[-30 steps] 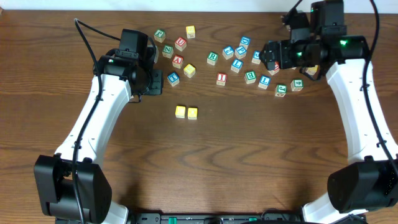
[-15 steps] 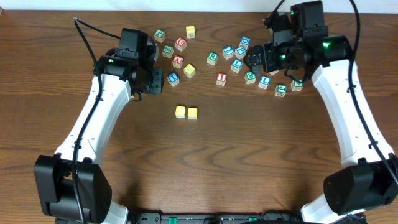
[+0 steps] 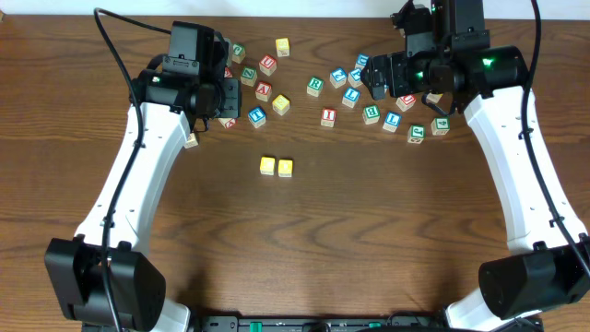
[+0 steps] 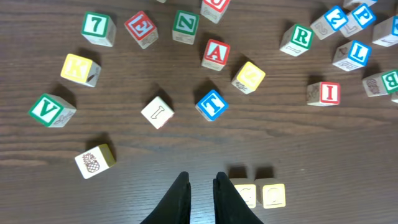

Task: Spell out CORL

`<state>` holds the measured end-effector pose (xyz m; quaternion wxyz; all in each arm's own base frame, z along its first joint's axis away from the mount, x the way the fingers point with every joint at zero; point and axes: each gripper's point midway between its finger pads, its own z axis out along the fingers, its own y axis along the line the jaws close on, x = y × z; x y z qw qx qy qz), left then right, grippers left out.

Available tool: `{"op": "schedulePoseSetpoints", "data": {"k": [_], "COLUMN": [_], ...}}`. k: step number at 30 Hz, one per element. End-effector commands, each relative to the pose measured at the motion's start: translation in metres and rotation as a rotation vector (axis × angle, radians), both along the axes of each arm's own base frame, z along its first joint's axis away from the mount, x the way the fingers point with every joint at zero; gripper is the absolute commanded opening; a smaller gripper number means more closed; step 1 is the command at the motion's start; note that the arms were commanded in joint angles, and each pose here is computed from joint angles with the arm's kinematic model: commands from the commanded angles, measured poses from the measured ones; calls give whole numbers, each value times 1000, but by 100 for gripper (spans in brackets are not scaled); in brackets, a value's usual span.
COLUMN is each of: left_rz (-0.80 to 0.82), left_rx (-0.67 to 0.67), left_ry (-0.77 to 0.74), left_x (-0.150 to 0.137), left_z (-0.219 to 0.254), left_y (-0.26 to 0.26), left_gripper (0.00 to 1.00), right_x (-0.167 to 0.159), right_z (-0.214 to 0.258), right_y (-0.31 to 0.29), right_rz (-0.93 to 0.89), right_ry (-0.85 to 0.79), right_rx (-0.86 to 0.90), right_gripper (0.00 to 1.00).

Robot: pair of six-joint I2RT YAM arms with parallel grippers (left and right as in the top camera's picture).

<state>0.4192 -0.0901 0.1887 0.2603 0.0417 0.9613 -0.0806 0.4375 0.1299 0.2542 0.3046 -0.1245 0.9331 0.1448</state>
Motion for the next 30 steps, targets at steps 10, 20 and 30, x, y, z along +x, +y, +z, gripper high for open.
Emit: {"op": "schedulePoseSetpoints", "data": {"k": [10, 20, 30], "left_rz": [122, 181, 181], "left_rx": [34, 34, 33], "left_ry": [-63, -144, -147], "left_x": [13, 31, 32], "left_z": [18, 30, 31], "left_y": [44, 73, 73], "left_gripper": [13, 14, 14], "right_x": [3, 0, -2], "right_z": [5, 1, -7], "right_y": [4, 4, 4], "right_rz": [-4, -3, -3], "right_ry": [-13, 7, 25], "right_rx": [7, 2, -1], "right_gripper": [99, 99, 99]}}
